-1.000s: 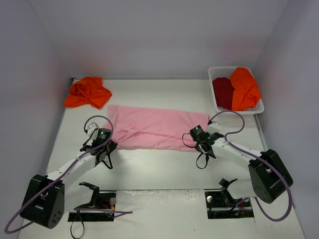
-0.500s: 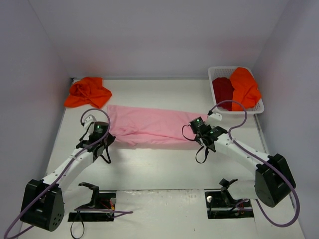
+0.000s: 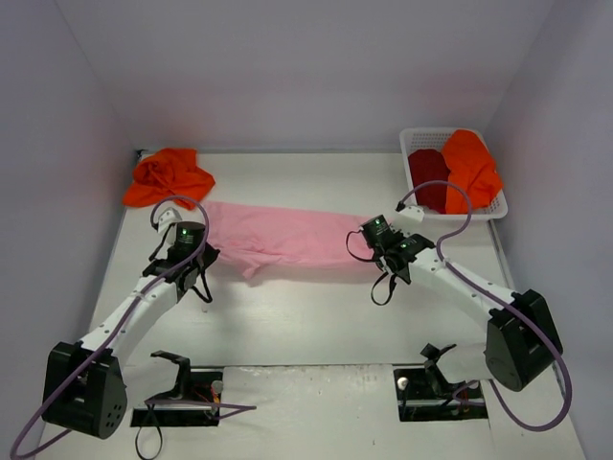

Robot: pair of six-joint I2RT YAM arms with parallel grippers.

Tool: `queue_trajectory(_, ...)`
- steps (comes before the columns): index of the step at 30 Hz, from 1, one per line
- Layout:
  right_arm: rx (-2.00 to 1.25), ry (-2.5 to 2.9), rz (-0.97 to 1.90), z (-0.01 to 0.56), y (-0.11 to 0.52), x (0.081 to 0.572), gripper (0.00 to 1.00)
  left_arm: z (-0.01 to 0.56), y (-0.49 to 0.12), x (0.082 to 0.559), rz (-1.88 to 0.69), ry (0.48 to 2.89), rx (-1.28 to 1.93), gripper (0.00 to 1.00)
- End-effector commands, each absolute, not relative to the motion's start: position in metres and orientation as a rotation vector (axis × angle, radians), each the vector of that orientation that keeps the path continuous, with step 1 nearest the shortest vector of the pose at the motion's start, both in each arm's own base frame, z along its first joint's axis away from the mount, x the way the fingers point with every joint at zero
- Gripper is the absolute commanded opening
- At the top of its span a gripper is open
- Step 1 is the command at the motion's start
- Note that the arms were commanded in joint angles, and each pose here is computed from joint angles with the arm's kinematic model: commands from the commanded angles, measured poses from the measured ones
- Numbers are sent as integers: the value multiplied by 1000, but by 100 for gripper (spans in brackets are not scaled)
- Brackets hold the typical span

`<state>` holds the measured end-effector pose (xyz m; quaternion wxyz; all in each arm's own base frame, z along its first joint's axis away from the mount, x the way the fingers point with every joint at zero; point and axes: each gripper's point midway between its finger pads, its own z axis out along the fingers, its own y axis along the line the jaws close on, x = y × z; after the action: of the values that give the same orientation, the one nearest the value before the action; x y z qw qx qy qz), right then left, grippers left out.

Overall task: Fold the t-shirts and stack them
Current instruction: Fold the tshirt

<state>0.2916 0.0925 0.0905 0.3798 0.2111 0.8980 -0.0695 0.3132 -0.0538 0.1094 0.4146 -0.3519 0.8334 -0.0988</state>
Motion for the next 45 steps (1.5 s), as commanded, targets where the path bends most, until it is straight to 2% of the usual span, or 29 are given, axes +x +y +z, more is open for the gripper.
queue_trajectory(1, 558, 2216, -229, 111, 83, 309, 0, 141, -54, 333, -280, 2017, -859, 0)
queue_trajectory(24, 527, 2201, -244, 112, 82, 358, 0, 171, -56, 386, -303, 1969, -836, 0)
queue_trajectory(45, 540, 2202, -277, 97, 66, 380, 0, 149, -71, 433, -326, 2000, -856, 0)
